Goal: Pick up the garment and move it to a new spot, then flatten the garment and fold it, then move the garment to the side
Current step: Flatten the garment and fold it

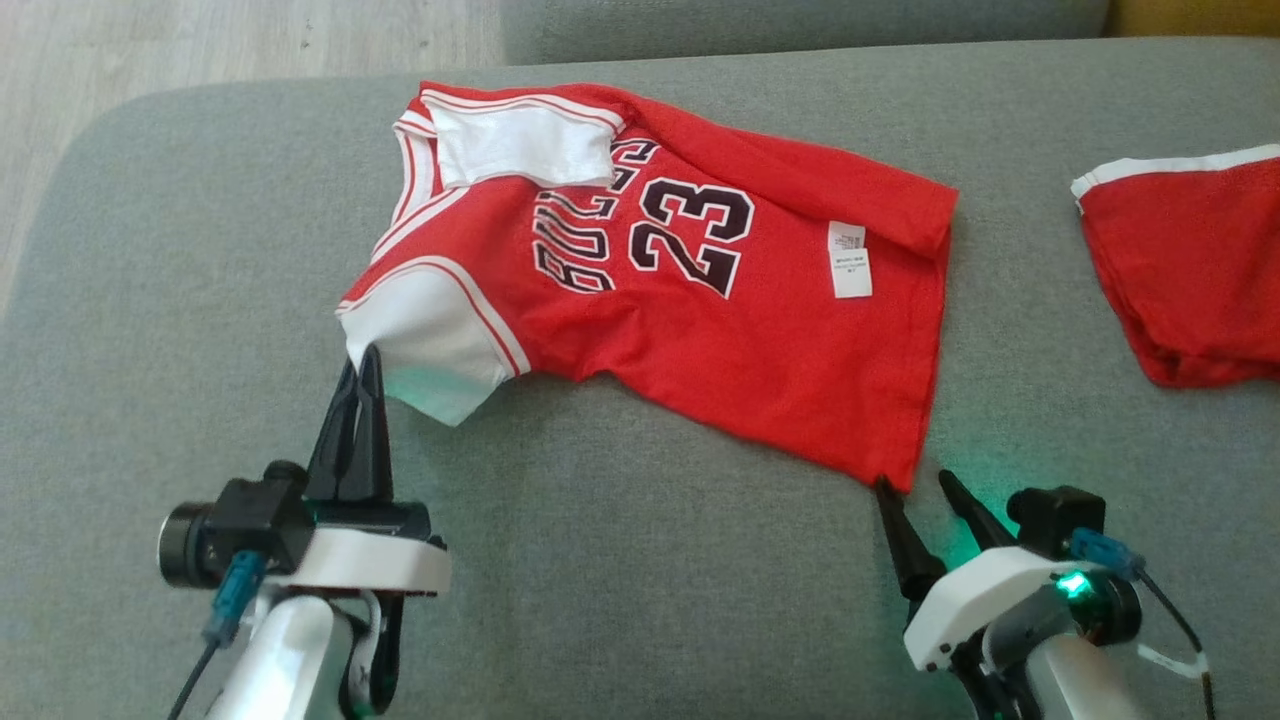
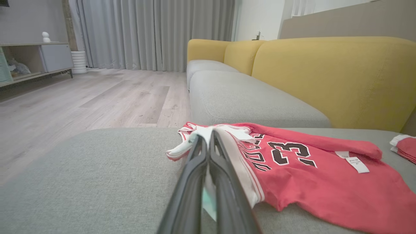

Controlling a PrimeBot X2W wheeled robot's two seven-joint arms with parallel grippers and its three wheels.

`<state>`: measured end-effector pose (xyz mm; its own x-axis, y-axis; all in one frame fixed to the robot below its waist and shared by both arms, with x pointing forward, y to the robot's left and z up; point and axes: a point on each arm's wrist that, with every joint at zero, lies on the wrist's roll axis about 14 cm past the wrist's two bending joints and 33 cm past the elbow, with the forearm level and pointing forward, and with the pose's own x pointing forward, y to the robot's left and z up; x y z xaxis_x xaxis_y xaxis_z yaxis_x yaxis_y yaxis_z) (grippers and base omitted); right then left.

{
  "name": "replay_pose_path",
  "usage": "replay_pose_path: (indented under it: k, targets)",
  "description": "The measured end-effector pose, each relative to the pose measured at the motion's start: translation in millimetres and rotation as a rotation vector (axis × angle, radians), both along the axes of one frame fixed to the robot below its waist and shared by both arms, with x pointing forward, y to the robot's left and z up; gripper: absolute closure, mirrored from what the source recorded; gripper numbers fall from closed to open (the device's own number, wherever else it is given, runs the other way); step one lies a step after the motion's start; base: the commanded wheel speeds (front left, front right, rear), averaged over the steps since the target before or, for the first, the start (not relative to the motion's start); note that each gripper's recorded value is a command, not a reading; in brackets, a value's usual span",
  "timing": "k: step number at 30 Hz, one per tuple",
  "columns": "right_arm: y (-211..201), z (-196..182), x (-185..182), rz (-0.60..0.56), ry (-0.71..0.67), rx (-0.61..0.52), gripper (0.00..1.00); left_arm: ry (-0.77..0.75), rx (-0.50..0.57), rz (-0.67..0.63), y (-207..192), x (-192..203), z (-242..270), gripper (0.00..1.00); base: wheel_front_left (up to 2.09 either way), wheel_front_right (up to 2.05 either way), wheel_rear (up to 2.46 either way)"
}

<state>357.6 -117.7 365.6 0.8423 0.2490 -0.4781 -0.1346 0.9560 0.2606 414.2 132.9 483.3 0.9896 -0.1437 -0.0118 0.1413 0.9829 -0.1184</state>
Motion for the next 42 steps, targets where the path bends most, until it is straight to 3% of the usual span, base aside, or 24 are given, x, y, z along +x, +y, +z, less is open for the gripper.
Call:
replay_pose_path:
  k: [10, 11, 13, 14, 21, 28, 34, 38, 39, 42]
  targets:
    - [10.6, -4.2, 8.8, 0.046, 0.015, -0.013, 0.00, -0.014, -0.015, -0.005, -2.9, 1.7, 1.7, 1.00, 0.00, 0.00, 0.00]
    - [12.7, -4.4, 9.6, 0.056, 0.015, -0.017, 0.20, -0.013, -0.016, -0.005, -3.1, 1.9, 1.0, 1.00, 0.00, 0.00, 0.00]
    - [15.2, -5.2, 11.8, 0.067, 0.022, -0.018, 0.91, -0.010, -0.020, 0.001, -0.8, 2.8, -0.2, 1.00, 0.00, 0.00, 0.00]
    - [15.7, -4.9, 13.0, 0.070, 0.021, -0.018, 1.00, -0.009, -0.017, 0.002, 0.3, 3.1, -1.0, 1.00, 0.00, 0.00, 0.00]
    - [17.1, 3.6, 14.7, 0.062, -0.018, -0.002, 1.00, -0.017, -0.016, 0.012, 5.5, 3.2, 1.9, 1.00, 0.00, 0.00, 0.00]
    - [-6.2, 40.6, 32.8, -0.042, -0.162, 0.028, 1.00, -0.080, -0.070, 0.014, 9.1, 4.4, 24.8, 1.00, 0.00, 0.00, 0.00]
    - [-19.6, 132.5, 75.0, -0.066, -0.456, -0.016, 1.00, -0.159, -0.157, -0.006, 7.2, 8.8, 55.8, 1.00, 0.00, 0.00, 0.00]
    - [-17.6, 207.2, 90.2, -0.049, -0.663, -0.056, 1.00, -0.332, -0.186, -0.057, -0.6, 25.8, 126.8, 1.00, 0.00, 0.00, 0.00]
    - [-17.6, 207.2, 90.2, -0.049, -0.663, -0.056, 1.00, -0.332, -0.186, -0.057, -0.6, 25.8, 126.8, 1.00, 0.00, 0.00, 0.00]
    - [-14.7, 257.9, 91.0, -0.024, -0.792, -0.070, 1.00, -0.478, -0.214, -0.106, -8.2, 27.3, 190.4, 1.00, 0.00, 0.00, 0.00]
